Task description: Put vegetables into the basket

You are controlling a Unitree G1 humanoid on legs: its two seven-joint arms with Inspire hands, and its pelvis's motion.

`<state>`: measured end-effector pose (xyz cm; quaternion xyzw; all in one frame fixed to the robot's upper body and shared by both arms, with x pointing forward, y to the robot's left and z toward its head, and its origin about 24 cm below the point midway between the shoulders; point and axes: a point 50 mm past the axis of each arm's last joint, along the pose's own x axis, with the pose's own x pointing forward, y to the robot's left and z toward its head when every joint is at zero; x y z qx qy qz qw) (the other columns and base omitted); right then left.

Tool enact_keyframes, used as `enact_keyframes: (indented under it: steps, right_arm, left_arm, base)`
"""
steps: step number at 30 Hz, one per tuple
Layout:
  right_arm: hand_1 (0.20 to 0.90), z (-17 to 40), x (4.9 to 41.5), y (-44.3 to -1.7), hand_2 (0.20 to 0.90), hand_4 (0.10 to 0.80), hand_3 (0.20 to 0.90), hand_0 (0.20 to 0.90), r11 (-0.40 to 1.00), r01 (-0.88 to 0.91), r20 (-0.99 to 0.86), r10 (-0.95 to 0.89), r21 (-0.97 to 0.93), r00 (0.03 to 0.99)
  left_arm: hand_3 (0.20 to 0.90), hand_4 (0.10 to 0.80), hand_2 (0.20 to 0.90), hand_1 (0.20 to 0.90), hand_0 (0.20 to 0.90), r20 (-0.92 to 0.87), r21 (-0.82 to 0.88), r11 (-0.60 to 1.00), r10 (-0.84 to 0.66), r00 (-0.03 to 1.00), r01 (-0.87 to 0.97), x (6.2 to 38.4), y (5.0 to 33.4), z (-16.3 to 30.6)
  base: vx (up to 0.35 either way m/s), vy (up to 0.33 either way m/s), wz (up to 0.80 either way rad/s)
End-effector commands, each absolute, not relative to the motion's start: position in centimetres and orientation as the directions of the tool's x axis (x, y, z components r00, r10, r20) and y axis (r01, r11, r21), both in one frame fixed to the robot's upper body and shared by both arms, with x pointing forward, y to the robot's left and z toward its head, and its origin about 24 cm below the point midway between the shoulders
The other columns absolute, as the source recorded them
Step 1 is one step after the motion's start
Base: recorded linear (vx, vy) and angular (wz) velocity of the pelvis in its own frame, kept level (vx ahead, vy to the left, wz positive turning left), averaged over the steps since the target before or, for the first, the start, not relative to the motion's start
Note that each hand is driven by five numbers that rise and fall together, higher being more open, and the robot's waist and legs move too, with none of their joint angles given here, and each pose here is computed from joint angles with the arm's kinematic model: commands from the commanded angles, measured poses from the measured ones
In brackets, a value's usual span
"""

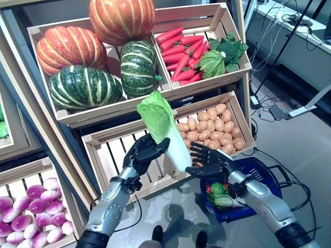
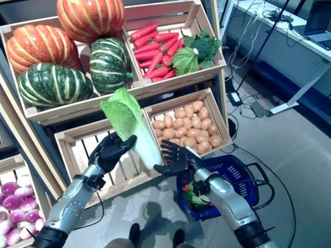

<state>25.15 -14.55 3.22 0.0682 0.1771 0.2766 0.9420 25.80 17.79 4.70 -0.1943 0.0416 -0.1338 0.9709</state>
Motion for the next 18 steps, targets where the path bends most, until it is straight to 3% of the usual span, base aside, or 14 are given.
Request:
enact_keyframes:
  steps: [1, 5, 12, 18]
  right_arm:
    - [0.9, 7.6, 26.0, -11.0, 0.9, 0.8, 0.9, 0.9, 0.681, -0.67, -0.061, 0.713, 0.297, 0.698]
    - [0.9, 7.1, 25.6, -9.6, 0.9, 0.8, 0.9, 0.9, 0.599, -0.703, -0.077, 0.779, 0.383, 0.622]
    - [0.9, 6.4, 23.6, -6.9, 0.9, 0.8, 0.9, 0.9, 0.345, -0.736, -0.064, 0.922, 0.582, 0.381]
    - [0.9, 6.4, 23.6, -6.3, 0.9, 0.8, 0.9, 0.9, 0.326, -0.724, -0.045, 0.925, 0.608, 0.378]
  left_arm:
    - [0.3, 0.4, 0.3, 0.3, 0.3, 0.178, -0.33, 0.853, -0.364, 0.914, 0.404, 27.8, 16.6, 8.7]
    - [0.3, 0.4, 0.3, 0.3, 0.3, 0.185, -0.313, 0.854, -0.373, 0.909, 0.415, 27.9, 16.2, 8.7]
    - [0.3, 0.4, 0.3, 0.3, 0.3, 0.179, -0.281, 0.847, -0.416, 0.892, 0.452, 27.9, 15.8, 8.7]
    - [0.3, 0.4, 0.3, 0.3, 0.3, 0.182, -0.276, 0.834, -0.444, 0.878, 0.479, 27.7, 15.4, 8.5]
  base:
    - [0.0, 0.0, 0.0]
    - [0.0, 0.0, 0.0]
    - [0.0, 0.0, 0.0]
    - [0.0, 0.0, 0.0]
